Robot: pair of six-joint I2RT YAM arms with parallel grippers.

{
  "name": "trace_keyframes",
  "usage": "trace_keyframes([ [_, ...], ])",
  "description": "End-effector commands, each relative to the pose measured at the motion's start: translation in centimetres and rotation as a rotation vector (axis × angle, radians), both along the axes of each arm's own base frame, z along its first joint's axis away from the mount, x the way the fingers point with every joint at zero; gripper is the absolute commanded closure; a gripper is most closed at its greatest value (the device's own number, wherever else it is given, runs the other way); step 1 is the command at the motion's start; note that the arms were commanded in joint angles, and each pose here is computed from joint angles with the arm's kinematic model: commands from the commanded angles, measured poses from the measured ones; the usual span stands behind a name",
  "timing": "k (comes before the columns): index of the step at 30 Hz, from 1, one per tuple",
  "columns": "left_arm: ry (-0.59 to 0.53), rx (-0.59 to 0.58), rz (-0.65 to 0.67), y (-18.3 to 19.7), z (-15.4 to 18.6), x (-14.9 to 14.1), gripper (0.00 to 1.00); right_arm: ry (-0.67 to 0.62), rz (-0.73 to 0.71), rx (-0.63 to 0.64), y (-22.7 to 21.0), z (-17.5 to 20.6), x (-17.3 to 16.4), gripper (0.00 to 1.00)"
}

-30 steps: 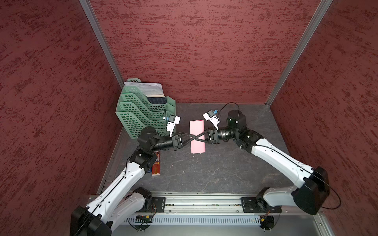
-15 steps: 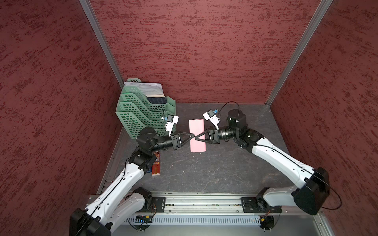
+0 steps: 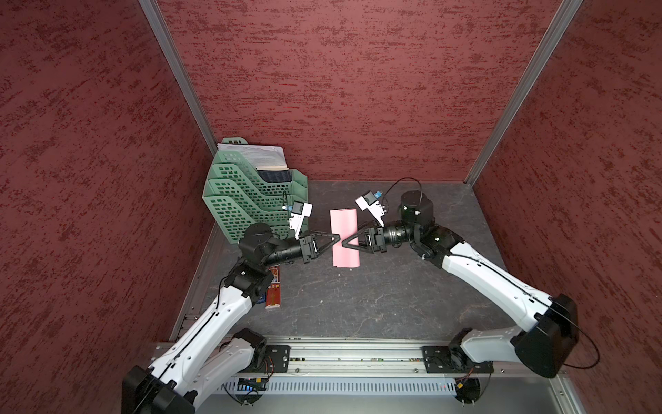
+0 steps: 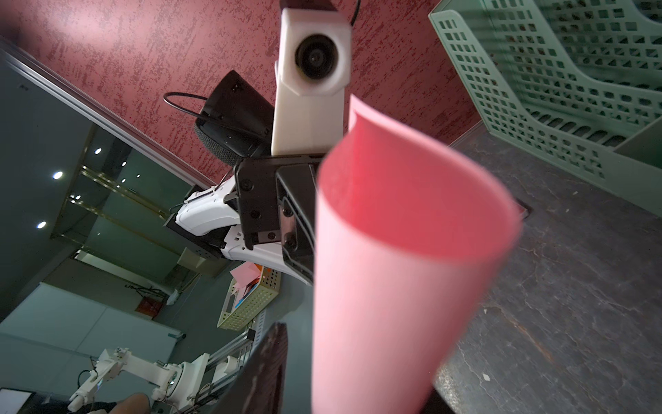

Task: Fold the square paper along the opposite sides
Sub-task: Fold the paper.

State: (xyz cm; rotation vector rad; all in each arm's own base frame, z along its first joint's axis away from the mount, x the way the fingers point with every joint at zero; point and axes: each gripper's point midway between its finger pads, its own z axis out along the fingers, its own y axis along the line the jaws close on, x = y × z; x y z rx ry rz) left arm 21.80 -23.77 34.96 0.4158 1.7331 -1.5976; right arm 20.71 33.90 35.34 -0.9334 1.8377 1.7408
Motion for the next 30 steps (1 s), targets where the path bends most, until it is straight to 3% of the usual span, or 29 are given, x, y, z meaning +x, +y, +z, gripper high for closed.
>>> trace_keyframes([
  [1, -0.096, -0.051, -0.016, 0.6, 2.41, -0.95, 1.0, -0.048, 0.07, 0.074, -0.36, 2.19, -1.86, 0.54],
  [14, -0.107, -0.087, -0.034, 0.79, 2.79, -1.18, 1.0, -0.033, 0.089, 0.102, -0.5, 2.89, -1.97, 0.66],
  [30, -0.092, -0.081, -0.047, 0.21, 2.49, -1.33, 0.91, -0.014, 0.066, 0.063, 0.05, 2.03, -1.19, 0.81],
])
